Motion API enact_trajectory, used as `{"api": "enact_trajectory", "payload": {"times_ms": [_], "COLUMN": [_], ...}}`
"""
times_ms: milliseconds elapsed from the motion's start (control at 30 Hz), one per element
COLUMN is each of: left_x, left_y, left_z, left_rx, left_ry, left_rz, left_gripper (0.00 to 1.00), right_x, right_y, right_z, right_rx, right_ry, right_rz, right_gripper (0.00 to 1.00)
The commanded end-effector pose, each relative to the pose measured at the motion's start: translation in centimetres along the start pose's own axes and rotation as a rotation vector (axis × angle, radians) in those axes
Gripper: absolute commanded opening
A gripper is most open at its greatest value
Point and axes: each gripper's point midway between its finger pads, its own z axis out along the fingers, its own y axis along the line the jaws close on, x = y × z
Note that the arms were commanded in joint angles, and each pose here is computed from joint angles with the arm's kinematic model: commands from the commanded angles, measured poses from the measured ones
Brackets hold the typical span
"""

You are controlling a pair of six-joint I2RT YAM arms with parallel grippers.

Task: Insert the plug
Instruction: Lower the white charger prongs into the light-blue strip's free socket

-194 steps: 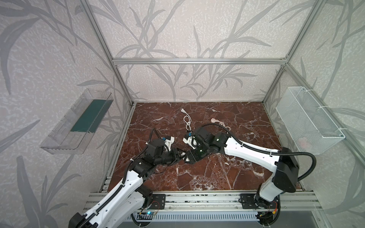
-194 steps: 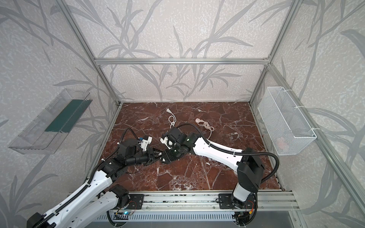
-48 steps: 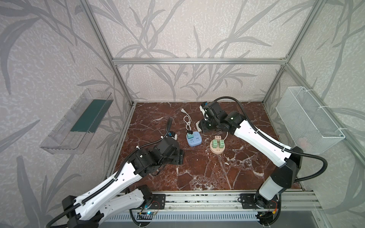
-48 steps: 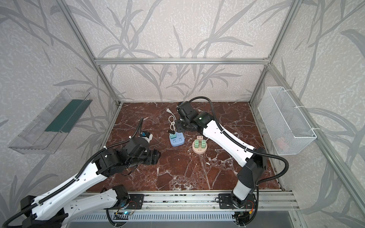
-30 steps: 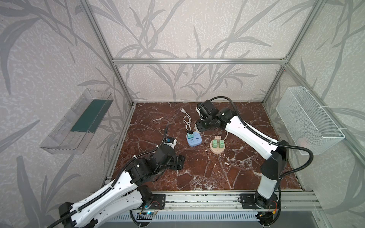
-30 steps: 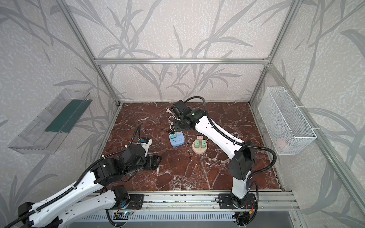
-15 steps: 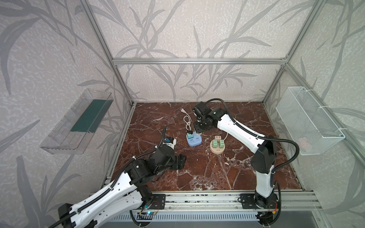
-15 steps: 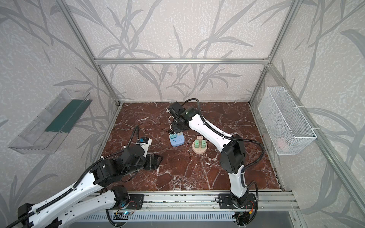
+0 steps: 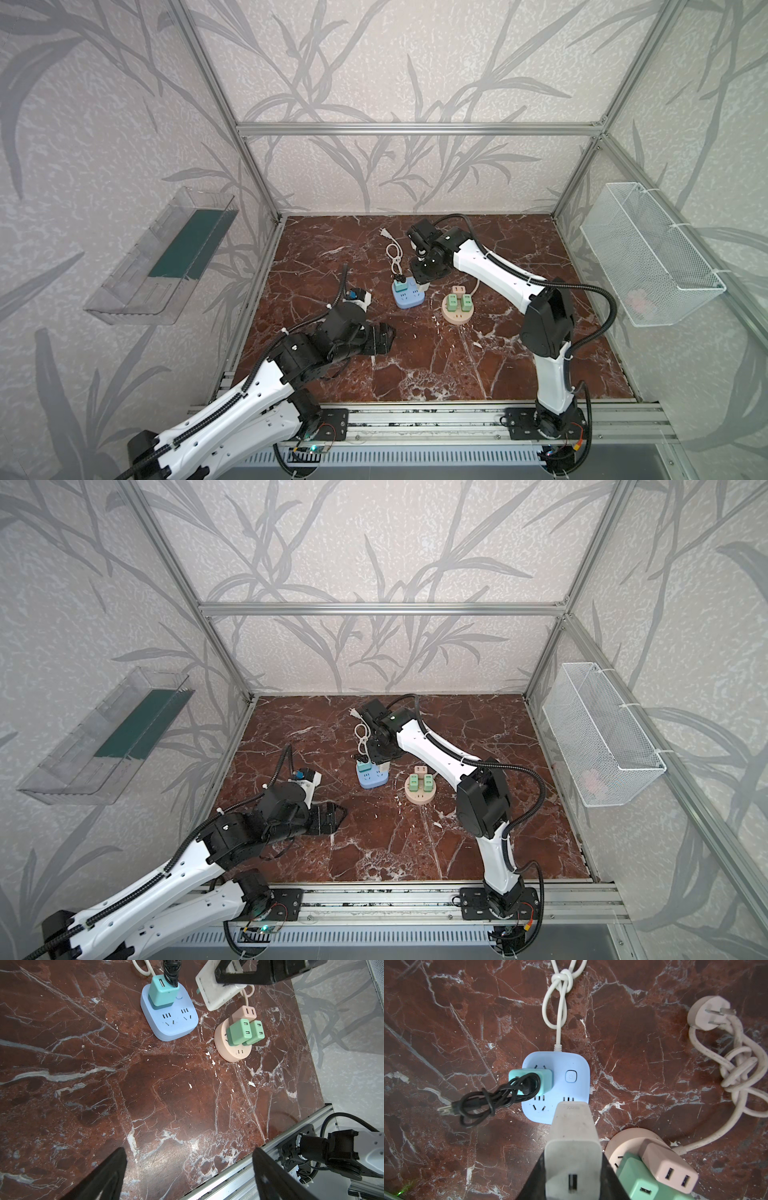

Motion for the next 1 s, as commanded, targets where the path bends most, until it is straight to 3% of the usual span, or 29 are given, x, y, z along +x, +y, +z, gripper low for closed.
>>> {"api": "enact_trajectory", "payload": {"times_ms": [0,467,967], "left_x": [-0.1,-0.4,-0.4], "left_y": [0.0,0.0,0.3], "left_z": [0.0,-0.1,0.1], "left_rx": [0.013,0.019,0.016], "left_ry": [-0.005,-0.004,-0.003], "left_rz": [-0.026,-0.035,-0.042], "left_gripper": [0.92,0.92,0.92], "right_x": [0.5,1.4,1.7], "right_y": [-0.1,0.3,0.3], "right_z": [1.3,4.1,4.7], "right_rx": [-0.013,-0.045,-0.047], "right_ry": [0.03,0.076,0.093], "right_rz": [0.012,0.026,0.03], "right_gripper": [0.0,0.0,0.0]}}
